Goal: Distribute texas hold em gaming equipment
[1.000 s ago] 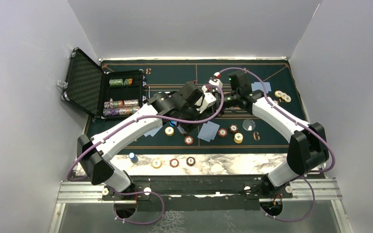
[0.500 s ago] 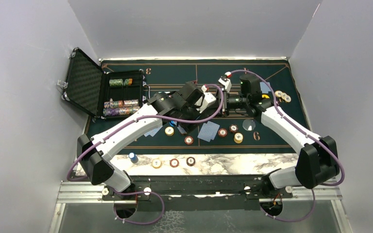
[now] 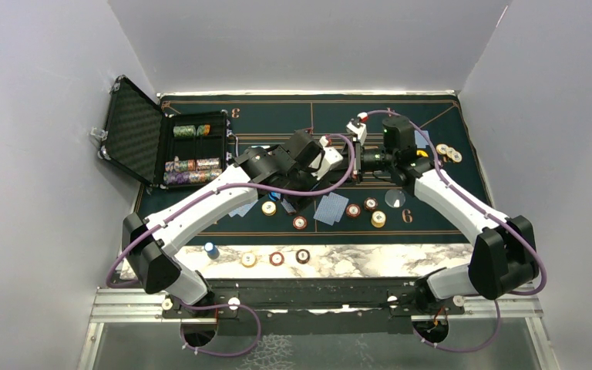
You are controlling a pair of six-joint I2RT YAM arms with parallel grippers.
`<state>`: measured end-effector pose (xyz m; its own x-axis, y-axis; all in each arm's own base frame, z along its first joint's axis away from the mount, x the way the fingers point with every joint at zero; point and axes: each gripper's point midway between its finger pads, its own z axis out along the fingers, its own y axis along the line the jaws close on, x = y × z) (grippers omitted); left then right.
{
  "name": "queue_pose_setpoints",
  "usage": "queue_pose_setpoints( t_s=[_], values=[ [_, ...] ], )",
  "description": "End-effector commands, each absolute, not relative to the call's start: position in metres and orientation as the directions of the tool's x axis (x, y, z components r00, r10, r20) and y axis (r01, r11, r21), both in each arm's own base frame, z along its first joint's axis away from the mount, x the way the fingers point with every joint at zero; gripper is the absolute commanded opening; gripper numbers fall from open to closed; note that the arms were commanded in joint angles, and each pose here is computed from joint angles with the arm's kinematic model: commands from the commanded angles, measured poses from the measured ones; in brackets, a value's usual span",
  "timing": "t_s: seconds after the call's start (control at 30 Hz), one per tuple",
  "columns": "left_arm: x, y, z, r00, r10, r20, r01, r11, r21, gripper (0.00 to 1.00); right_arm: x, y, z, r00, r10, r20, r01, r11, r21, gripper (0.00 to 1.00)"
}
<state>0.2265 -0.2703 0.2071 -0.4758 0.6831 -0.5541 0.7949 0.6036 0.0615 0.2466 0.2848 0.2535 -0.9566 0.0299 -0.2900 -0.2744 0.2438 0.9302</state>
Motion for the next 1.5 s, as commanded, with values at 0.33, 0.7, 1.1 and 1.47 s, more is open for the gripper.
queue_pose_setpoints(
  t_s=[0.33, 0.7, 1.1, 1.47],
  values=[
    [0.228, -0.273, 0.212, -0.472, 0.675, -0.567, 0.790, 0.609, 0.068, 0.00, 0.236, 0.288, 0.254, -0.980, 0.031, -0.197, -0.191, 0.144, 0.971, 0.23],
    [0.230, -0.269, 0.208, -0.485, 0.673, -0.558, 0.776, 0.626, 0.080, 0.00, 0.243, 0.284, 0.261, -0.964, 0.076, -0.253, -0.233, 0.204, 0.951, 0.01],
    [0.225, -0.233, 0.196, -0.603, 0.594, -0.533, 0.651, 0.752, 0.102, 0.00, 0.291, 0.193, 0.233, -0.589, -0.149, -0.794, -0.727, 0.527, 0.440, 0.01],
    [0.212, -0.224, 0.208, -0.622, 0.552, -0.556, 0.640, 0.767, 0.045, 0.00, 0.361, 0.168, 0.122, -0.512, -0.612, -0.602, -0.848, 0.472, 0.242, 0.01]
  ],
)
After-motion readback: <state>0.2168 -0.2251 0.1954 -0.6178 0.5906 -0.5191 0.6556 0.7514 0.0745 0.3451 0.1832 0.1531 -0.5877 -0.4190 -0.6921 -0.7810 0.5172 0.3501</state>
